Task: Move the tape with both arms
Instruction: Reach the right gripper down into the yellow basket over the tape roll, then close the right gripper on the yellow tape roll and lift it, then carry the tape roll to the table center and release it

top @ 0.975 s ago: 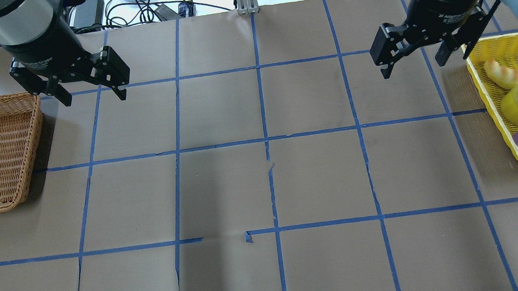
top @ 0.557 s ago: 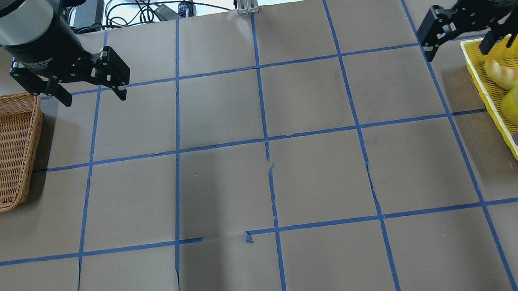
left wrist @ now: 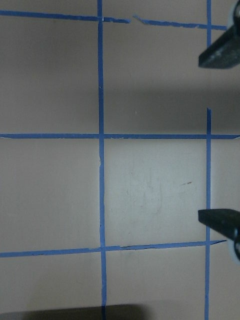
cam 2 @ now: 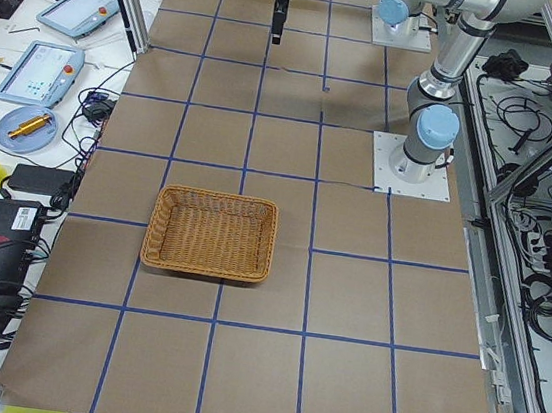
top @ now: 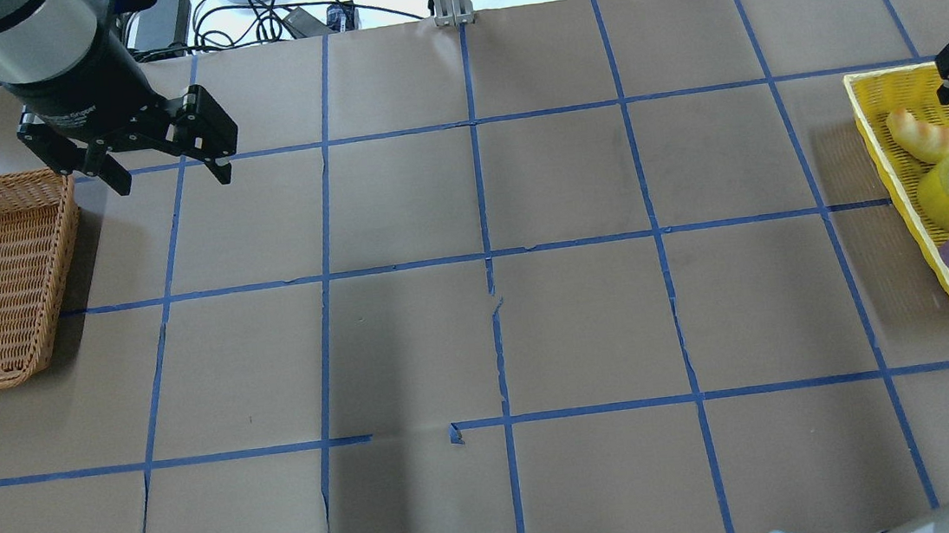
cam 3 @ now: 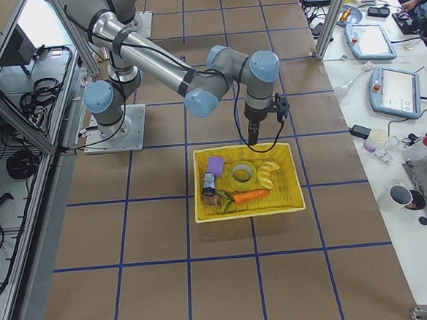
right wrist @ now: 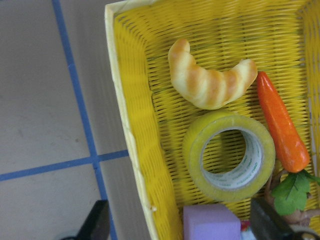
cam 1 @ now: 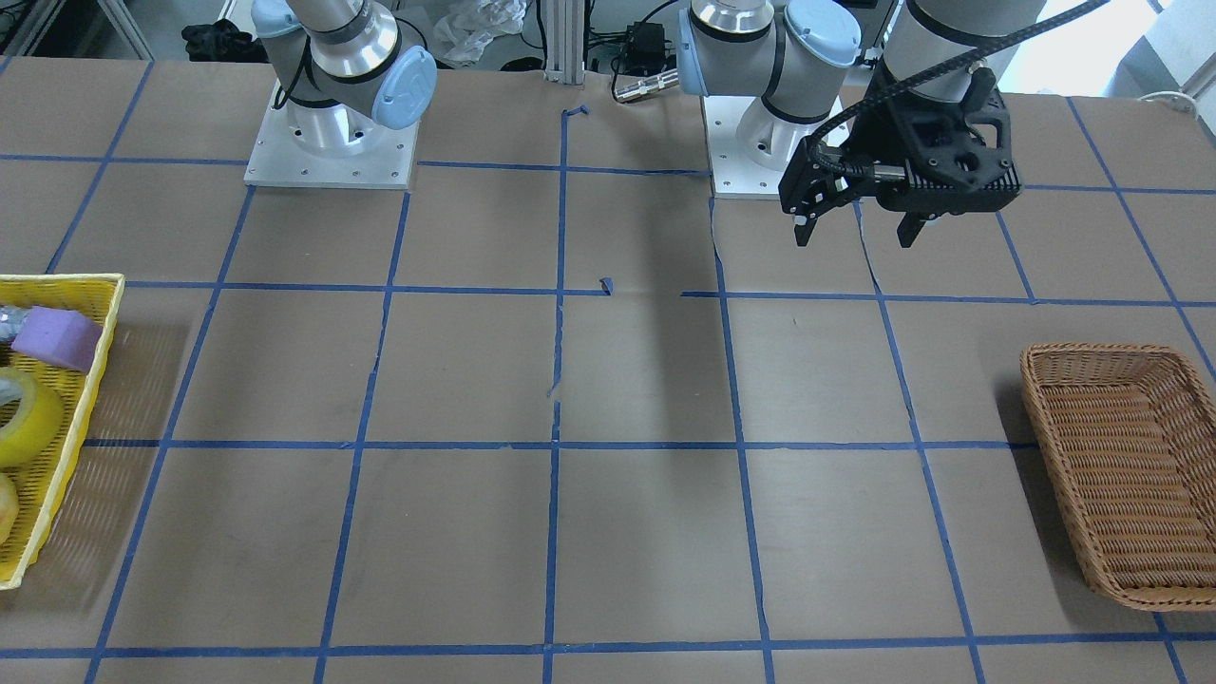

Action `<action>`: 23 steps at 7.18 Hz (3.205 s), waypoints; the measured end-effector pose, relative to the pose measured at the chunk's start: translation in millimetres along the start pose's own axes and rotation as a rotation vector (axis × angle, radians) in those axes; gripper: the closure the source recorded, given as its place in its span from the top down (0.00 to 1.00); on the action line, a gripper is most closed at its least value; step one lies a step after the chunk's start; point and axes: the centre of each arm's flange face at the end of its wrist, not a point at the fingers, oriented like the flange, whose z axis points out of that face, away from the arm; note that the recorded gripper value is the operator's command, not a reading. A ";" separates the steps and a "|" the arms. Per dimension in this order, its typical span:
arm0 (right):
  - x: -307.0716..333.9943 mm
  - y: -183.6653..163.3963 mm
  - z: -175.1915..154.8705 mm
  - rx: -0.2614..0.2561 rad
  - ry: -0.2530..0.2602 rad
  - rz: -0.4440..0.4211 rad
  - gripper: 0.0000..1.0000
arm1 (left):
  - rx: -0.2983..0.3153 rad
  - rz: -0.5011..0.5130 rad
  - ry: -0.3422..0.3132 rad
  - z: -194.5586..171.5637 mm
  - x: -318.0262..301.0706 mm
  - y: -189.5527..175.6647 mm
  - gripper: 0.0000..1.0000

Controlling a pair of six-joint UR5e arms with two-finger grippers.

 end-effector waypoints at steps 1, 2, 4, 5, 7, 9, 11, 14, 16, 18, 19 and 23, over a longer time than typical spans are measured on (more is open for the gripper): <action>11.5 -12.0 29.4 -0.005 0.023 0.024 1.00 | 0.000 0.000 0.000 0.0 0.0 0.0 1.00; 18.5 -19.1 57.4 -0.028 0.045 0.055 1.00 | 0.000 0.000 0.000 0.0 0.0 0.0 1.00; 20.3 -20.1 102.6 -0.081 0.050 0.126 1.00 | -0.001 0.000 0.000 0.4 0.1 0.1 1.00; 17.5 -13.8 117.6 -0.106 0.049 0.166 0.99 | 0.000 0.000 0.001 0.2 0.1 0.1 1.00; 16.8 -2.9 134.0 -0.141 0.084 0.204 0.38 | 0.000 0.000 0.002 0.2 0.2 0.3 1.00; 17.6 -0.7 135.4 -0.146 0.107 0.207 0.00 | -0.001 0.001 0.001 0.1 0.3 0.7 1.00; 18.0 -2.5 128.7 -0.127 0.107 0.204 0.00 | -0.001 0.003 0.000 0.1 0.5 0.9 1.00; 7.1 -3.4 81.0 -0.056 0.085 0.166 0.00 | -0.001 0.004 -0.001 0.1 0.6 1.0 1.00; -51.6 9.2 3.6 0.006 0.067 0.071 0.00 | -0.001 0.004 -0.002 0.0 0.2 1.0 1.00; -166.6 21.8 -37.6 0.021 0.060 -0.036 0.00 | -0.001 0.006 -0.002 0.1 -0.1 0.3 1.00; -237.1 25.9 -44.3 0.033 0.053 -0.046 0.00 | 0.000 0.007 -0.002 0.0 -0.2 0.1 1.00; -507.3 54.9 -21.0 0.055 0.014 -0.044 0.00 | 0.002 0.009 -0.002 -0.9 -0.2 0.4 1.00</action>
